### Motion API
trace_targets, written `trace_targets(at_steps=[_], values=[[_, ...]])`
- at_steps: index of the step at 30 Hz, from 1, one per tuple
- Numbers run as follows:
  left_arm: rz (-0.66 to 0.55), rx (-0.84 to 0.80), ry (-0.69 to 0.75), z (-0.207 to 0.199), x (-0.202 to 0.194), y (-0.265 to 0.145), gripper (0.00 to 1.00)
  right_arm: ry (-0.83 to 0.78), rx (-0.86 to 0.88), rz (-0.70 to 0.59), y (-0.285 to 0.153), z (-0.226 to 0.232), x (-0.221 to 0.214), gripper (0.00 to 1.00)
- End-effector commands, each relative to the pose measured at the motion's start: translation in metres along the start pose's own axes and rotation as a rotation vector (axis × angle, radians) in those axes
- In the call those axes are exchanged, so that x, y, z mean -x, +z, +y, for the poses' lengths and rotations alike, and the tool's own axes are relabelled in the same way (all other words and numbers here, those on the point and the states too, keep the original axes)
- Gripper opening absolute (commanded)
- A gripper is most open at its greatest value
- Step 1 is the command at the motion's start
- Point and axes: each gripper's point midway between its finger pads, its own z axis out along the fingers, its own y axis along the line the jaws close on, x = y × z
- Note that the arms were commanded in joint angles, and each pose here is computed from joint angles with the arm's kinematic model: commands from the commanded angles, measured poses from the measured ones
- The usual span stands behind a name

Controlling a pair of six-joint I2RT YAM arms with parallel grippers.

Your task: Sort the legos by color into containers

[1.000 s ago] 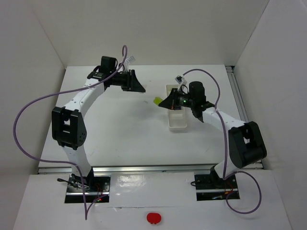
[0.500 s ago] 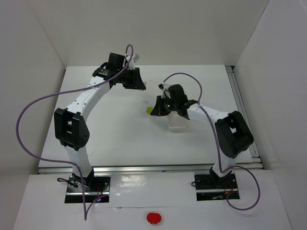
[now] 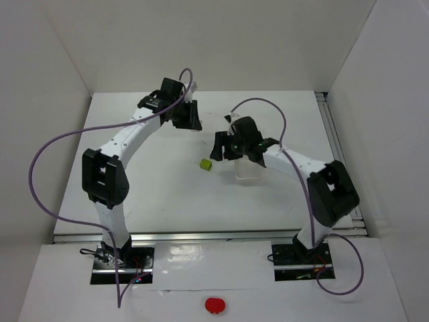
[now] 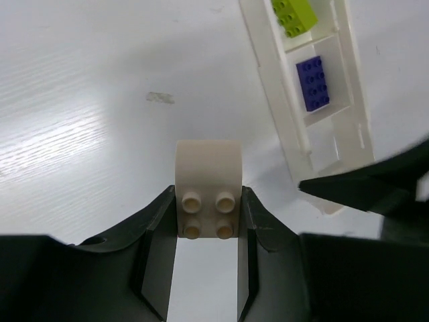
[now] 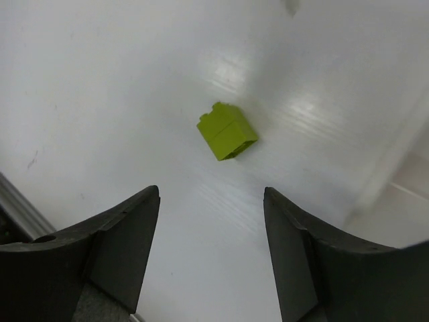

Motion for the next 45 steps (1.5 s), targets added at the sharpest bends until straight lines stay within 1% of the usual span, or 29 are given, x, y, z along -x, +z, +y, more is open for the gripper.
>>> trace_targets(at_steps=[1, 2, 3, 4, 5, 6, 7, 8, 9, 10, 12, 14, 15, 17, 18, 21, 22, 24, 25, 26, 29, 32, 34, 36, 37, 40, 42, 44, 45], values=[[0.024, -0.041, 0.075, -0.035, -0.005, 0.013, 0.00, 0.025, -0.178, -0.279, -0.069, -0.007, 0.053, 0.67], [0.024, -0.052, 0.088, -0.043, -0.005, 0.015, 0.00, 0.072, -0.260, -0.339, -0.083, -0.021, 0.054, 0.66], [0.047, -0.057, 0.096, -0.048, -0.012, 0.025, 0.00, 0.137, -0.445, -0.438, -0.105, -0.053, 0.057, 0.66], [0.055, -0.079, 0.130, -0.064, -0.016, 0.030, 0.00, 0.240, -0.492, -0.551, -0.137, -0.061, 0.063, 0.66], [0.075, -0.084, 0.138, -0.068, -0.023, 0.036, 0.00, 0.275, -0.575, -0.551, -0.145, -0.081, 0.039, 0.66], [0.076, -0.092, 0.148, -0.075, -0.024, 0.040, 0.00, 0.319, -0.631, -0.592, -0.160, -0.093, 0.035, 0.66], [0.113, -0.129, 0.172, -0.087, -0.036, 0.050, 0.00, 0.371, -0.705, -0.657, -0.177, -0.105, 0.032, 0.67], [0.127, -0.151, 0.200, -0.094, -0.042, 0.055, 0.00, 0.404, -0.726, -0.709, -0.196, -0.109, 0.032, 0.69], [0.121, -0.165, 0.225, -0.103, -0.042, 0.059, 0.00, 0.419, -0.782, -0.689, -0.203, -0.118, 0.017, 0.69], [0.119, -0.178, 0.250, -0.110, -0.044, 0.063, 0.00, 0.440, -0.832, -0.722, -0.215, -0.124, 0.015, 0.69], [0.127, -0.214, 0.337, -0.132, -0.054, 0.075, 0.00, 0.484, -0.882, -0.736, -0.228, -0.130, 0.004, 0.74], [0.131, -0.230, 0.392, -0.147, -0.060, 0.085, 0.00, 0.496, -0.907, -0.783, -0.243, -0.131, 0.008, 0.74], [0.131, -0.227, 0.400, -0.151, -0.062, 0.088, 0.06, 0.500, -0.900, -0.793, -0.246, -0.130, 0.009, 0.75], [0.140, -0.246, 0.416, -0.157, -0.067, 0.091, 0.28, 0.480, -0.915, -0.826, -0.257, -0.131, 0.014, 0.75], [0.142, -0.252, 0.434, -0.161, -0.070, 0.091, 0.41, 0.474, -0.913, -0.830, -0.260, -0.131, 0.013, 0.75], [0.150, -0.273, 0.442, -0.169, -0.075, 0.089, 0.57, 0.465, -0.909, -0.854, -0.265, -0.129, 0.018, 0.75], [0.153, -0.280, 0.449, -0.174, -0.078, 0.089, 0.66, 0.455, -0.918, -0.842, -0.263, -0.131, 0.015, 0.75], [0.142, -0.278, 0.467, -0.178, -0.077, 0.088, 0.78, 0.451, -0.925, -0.833, -0.261, -0.133, 0.014, 0.75], [0.139, -0.268, 0.467, -0.176, -0.076, 0.089, 0.83, 0.454, -0.919, -0.840, -0.261, -0.132, 0.015, 0.75], [0.139, -0.268, 0.468, -0.176, -0.076, 0.089, 0.84, 0.454, -0.909, -0.833, -0.259, -0.131, 0.015, 0.75], [0.126, -0.262, 0.469, -0.177, -0.072, 0.085, 0.84, 0.454, -0.901, -0.828, -0.255, -0.130, 0.016, 0.75], [0.071, -0.176, 0.466, -0.168, -0.054, 0.068, 0.84, 0.439, -0.881, -0.826, -0.253, -0.127, 0.020, 0.75], [0.040, -0.072, 0.412, -0.141, -0.043, 0.054, 0.79, 0.403, -0.864, -0.805, -0.250, -0.124, 0.022, 0.75], [0.026, -0.035, 0.336, -0.113, -0.037, 0.041, 0.74, 0.378, -0.846, -0.794, -0.246, -0.121, 0.026, 0.75], [0.009, -0.029, 0.325, -0.107, -0.030, 0.041, 0.74, 0.363, -0.841, -0.769, -0.241, -0.121, 0.024, 0.75], [0.013, 0.011, 0.244, -0.075, -0.038, 0.035, 0.73, 0.345, -0.811, -0.755, -0.234, -0.117, 0.027, 0.75], [0.050, 0.026, 0.204, -0.058, -0.054, 0.039, 0.73, 0.339, -0.791, -0.754, -0.229, -0.115, 0.031, 0.75], [0.089, 0.022, 0.106, -0.039, -0.066, 0.044, 0.81, 0.315, -0.772, -0.718, -0.219, -0.113, 0.030, 0.75], [0.102, 0.013, 0.072, -0.034, -0.069, 0.050, 0.89, 0.315, -0.755, -0.719, -0.218, -0.111, 0.031, 0.75]])
